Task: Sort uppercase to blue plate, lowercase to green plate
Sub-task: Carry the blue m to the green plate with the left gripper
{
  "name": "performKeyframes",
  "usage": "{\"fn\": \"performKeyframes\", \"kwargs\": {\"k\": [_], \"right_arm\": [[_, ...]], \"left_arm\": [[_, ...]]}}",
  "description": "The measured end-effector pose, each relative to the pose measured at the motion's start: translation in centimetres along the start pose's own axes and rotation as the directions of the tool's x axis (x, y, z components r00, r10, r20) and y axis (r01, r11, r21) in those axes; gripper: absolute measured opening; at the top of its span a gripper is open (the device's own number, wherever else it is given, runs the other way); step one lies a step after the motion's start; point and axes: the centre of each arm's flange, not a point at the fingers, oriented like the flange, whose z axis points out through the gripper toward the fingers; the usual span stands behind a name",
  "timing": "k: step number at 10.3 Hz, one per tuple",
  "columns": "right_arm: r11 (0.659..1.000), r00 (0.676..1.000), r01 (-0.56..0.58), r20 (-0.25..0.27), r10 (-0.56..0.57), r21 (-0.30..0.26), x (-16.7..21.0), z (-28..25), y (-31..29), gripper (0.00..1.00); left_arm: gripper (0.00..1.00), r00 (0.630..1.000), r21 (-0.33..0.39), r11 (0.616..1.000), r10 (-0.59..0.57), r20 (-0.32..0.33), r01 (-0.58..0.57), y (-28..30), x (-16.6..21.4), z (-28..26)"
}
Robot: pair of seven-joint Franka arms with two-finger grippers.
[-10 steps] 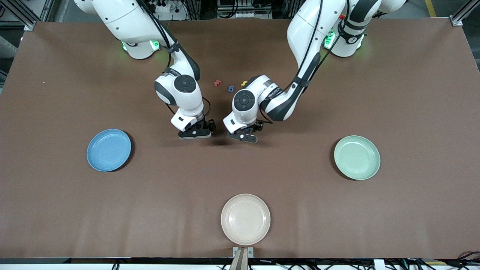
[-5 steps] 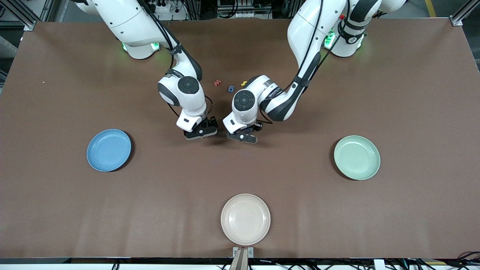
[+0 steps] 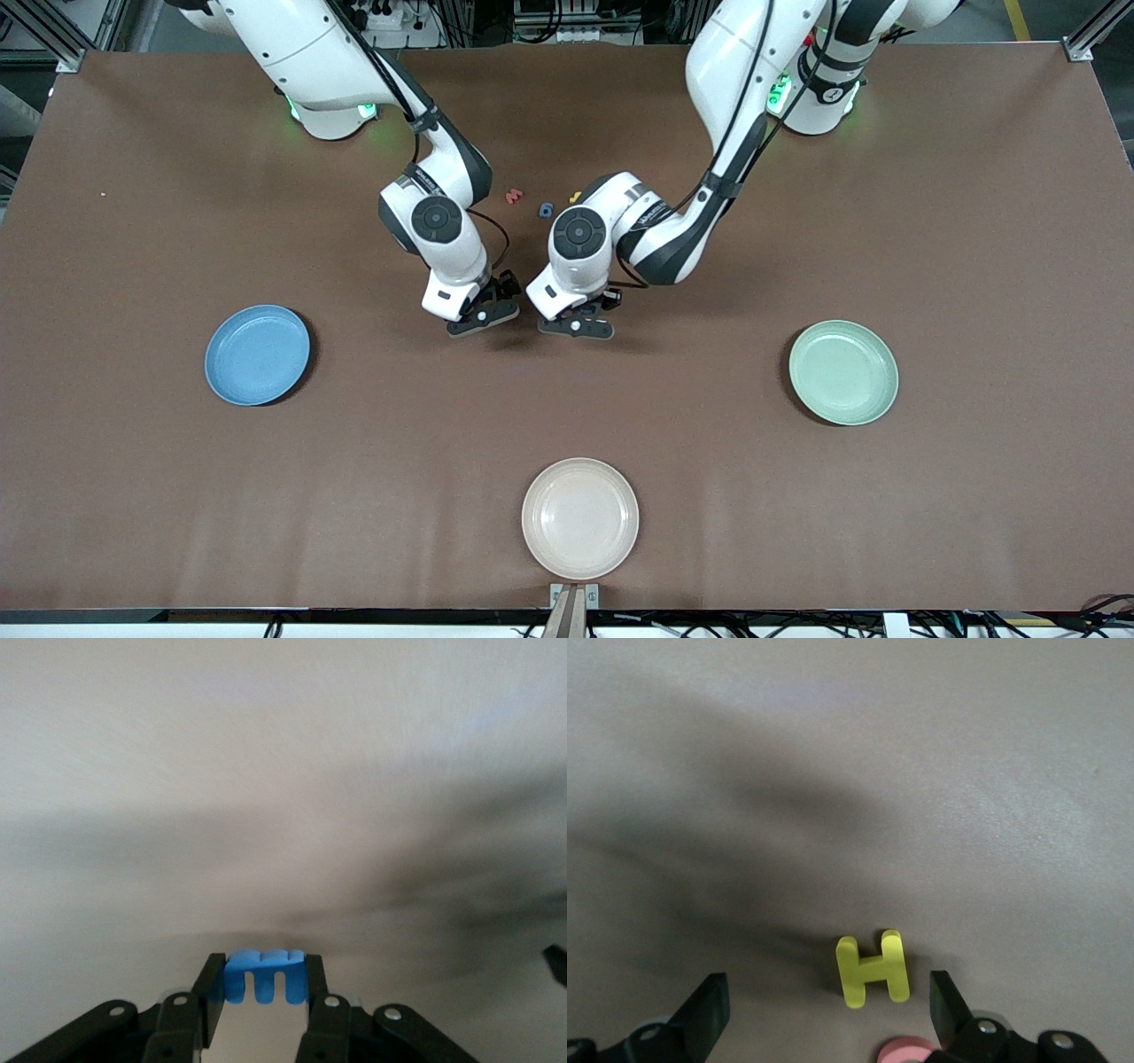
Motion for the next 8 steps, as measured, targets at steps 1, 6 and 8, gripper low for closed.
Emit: {"fn": "performKeyframes", "kwargs": {"k": [1, 6, 8], "right_arm": [[1.000, 1.000, 0.009, 0.012, -0.009, 0.009, 0.4, -0.5, 0.1, 1.00], [0.999, 0.998, 0.044, 0.047, -0.045, 0.004, 0.1, 1.1, 0.2, 1.00], [0.999, 0.998, 0.046, 0.051, -0.046, 0.003, 0.1, 1.4, 0.2, 0.96]], "left_arm": [[0.40, 0.999, -0.001, 0.999, -0.040, -0.004, 0.040, -2.6, 1.6, -3.6], [0.40, 0.995, 0.013, 1.000, -0.029, 0.095, 0.028, -27.5, 9.7, -11.7], [0.40, 0.990, -0.009, 1.000, 0.015, 0.143, -0.014, -39.5, 11.2, -9.2]]}}
